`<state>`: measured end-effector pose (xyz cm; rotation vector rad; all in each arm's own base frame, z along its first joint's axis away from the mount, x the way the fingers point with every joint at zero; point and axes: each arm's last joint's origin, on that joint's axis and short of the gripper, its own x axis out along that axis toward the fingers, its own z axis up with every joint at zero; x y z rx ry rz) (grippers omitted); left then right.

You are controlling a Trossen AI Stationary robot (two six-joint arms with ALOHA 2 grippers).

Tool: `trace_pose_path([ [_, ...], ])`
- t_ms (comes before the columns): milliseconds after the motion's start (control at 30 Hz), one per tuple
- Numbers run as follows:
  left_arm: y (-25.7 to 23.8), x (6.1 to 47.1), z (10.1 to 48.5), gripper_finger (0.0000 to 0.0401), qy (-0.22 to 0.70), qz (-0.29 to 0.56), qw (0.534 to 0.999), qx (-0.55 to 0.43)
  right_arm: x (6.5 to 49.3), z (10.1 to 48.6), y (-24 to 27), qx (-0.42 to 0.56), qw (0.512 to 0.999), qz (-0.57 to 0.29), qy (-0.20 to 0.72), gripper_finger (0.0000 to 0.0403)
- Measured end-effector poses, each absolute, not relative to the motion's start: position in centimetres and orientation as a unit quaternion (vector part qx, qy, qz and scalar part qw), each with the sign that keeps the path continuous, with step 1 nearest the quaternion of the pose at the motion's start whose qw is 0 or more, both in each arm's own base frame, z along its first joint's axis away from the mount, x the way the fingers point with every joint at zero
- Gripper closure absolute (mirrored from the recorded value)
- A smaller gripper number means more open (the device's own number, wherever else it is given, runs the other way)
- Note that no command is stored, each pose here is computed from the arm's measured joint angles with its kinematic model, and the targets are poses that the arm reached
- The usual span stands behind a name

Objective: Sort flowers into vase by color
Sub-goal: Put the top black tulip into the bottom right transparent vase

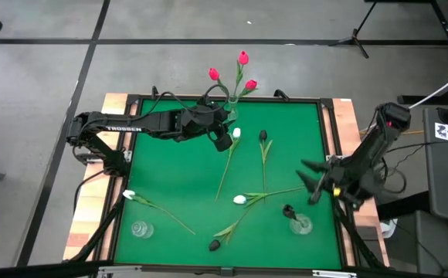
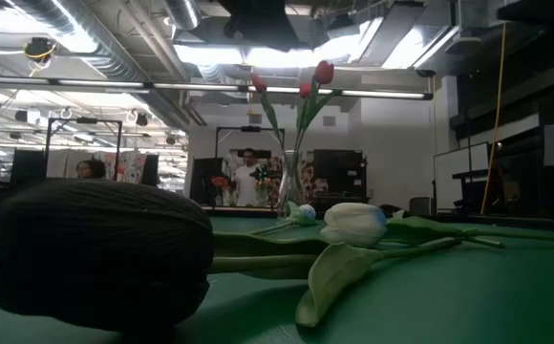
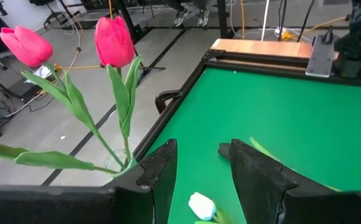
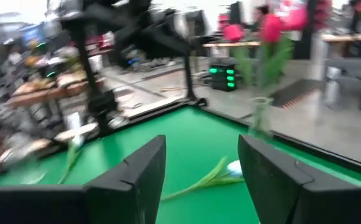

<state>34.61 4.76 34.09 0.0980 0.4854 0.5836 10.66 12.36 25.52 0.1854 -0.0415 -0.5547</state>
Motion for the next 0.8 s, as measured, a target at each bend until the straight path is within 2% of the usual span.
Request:
trace_pose_path([
  [233, 5.6, 34.3, 33.8, 0.0257, 0.251, 0.299, 0.92, 0.032, 10.7, 27.9, 7.9, 0.101, 0.93, -0.351, -0.036, 0.0231],
  [433, 6.9, 34.0, 33.6, 0.0257, 0.256, 0.32, 0.912, 0.013, 11.0, 29.5, 6.6, 0.08, 0.916, -0.391, -0.032, 0.0244],
  [600, 8.0, 33.7, 33.4, 0.0257, 0.265, 0.322, 0.909, 0.005, 11.4, 33.2, 7.0, 0.052, 0.922, -0.381, -0.032, 0.0244],
  [800, 9.2, 33.4, 33.1, 0.0257, 0.284, 0.222, 0.932, -0.035, 11.8, 37.4, 7.4, -0.01, 0.947, -0.315, -0.067, 0.0244],
])
